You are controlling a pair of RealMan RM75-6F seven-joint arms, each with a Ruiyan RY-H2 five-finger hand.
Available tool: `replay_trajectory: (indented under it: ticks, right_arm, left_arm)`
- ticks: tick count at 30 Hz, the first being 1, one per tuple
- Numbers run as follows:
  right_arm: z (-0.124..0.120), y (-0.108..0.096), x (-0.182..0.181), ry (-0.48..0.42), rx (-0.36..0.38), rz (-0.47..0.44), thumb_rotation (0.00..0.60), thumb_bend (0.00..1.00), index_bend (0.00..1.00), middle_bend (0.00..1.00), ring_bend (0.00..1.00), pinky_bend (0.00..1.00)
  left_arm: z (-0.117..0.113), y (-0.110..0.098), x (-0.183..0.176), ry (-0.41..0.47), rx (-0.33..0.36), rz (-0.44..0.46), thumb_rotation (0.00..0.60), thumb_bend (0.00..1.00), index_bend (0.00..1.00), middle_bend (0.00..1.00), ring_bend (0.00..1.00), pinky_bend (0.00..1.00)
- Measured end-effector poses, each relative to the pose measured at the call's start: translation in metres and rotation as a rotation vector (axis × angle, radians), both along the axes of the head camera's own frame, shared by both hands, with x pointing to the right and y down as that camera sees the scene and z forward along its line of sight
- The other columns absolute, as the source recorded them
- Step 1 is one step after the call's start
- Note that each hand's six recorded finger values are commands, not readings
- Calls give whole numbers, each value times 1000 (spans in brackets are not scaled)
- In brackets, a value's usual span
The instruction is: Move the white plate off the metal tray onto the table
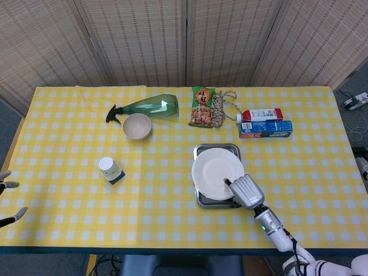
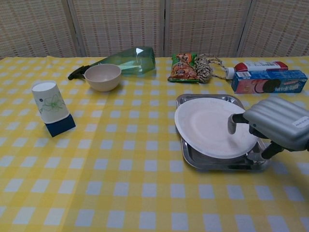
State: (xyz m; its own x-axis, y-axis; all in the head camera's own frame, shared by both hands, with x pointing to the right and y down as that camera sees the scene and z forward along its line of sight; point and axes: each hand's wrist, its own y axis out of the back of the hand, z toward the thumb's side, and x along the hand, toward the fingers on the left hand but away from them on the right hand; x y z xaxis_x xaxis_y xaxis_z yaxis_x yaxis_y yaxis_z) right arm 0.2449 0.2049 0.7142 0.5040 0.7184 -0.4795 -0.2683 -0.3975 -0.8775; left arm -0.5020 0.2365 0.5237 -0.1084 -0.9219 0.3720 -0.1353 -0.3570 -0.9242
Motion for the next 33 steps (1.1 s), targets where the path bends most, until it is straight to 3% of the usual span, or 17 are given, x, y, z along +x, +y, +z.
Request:
replay_trajectory:
  ticks: [9,33]
  right_arm:
    - [2,-5,-5,-16,22,-19,600,15,409,1000,1000,1000]
    - [-2,-14,-18,-91,74,-44,600,329,413,1000,1000,1000]
  left_arm:
    - [1,-1,-3,-9,-8,-18,600,0,458,204,259,564]
    - [0,-1,-5,-10,-8,-27,600,0,464,205,259,564]
